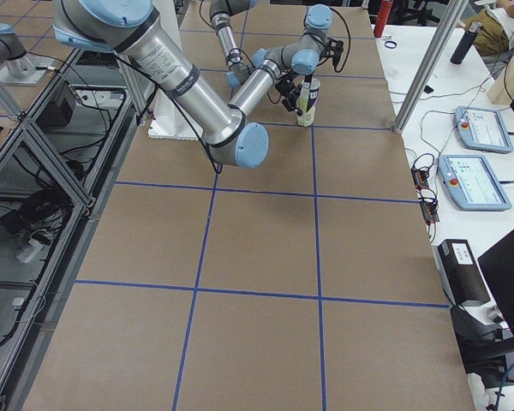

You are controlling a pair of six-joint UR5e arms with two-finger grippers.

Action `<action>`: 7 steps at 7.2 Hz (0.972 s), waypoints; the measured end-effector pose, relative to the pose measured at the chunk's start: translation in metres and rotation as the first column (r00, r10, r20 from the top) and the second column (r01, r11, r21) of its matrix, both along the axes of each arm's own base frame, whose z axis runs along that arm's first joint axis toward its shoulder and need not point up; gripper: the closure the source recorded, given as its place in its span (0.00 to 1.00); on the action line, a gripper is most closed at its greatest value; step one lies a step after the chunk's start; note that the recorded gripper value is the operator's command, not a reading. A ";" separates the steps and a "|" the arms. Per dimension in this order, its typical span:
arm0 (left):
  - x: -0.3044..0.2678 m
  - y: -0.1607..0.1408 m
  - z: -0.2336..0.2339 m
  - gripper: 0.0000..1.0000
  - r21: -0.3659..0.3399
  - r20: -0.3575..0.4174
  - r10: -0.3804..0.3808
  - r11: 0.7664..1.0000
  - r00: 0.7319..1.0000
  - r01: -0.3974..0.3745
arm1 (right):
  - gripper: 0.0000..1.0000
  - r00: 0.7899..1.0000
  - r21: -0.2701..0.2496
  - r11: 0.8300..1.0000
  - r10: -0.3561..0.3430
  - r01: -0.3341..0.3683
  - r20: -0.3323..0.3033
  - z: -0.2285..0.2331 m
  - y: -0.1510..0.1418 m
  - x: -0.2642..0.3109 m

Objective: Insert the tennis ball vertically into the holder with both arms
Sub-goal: 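Open the right gripper to drop the ball into the can, then raise the right gripper away while the left gripper releases the can and withdraws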

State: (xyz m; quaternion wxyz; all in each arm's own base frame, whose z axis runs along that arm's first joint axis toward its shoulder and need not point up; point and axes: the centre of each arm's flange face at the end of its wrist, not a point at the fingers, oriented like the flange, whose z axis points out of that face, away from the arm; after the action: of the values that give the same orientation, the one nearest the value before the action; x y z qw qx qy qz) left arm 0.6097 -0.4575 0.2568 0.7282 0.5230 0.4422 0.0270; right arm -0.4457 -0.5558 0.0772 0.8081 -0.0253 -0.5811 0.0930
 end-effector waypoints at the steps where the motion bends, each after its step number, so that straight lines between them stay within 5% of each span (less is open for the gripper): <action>1: 0.000 0.000 0.000 0.01 0.000 -0.001 0.004 1.000 1.000 -0.004 | 0.01 1.000 -0.002 1.000 0.006 -0.006 -0.001 -0.003 0.000 0.007; 7: -0.015 0.011 0.005 0.01 0.001 -0.011 0.063 0.998 0.998 -0.063 | 0.01 1.000 -0.030 0.999 0.018 -0.017 0.024 -0.008 -0.027 0.062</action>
State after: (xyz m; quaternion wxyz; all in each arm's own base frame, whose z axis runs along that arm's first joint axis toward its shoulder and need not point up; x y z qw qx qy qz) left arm 0.5951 -0.4465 0.2620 0.7243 0.5090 0.4626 0.0473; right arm -0.3836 -0.5823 0.0688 0.7998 -0.0332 -0.5895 0.1082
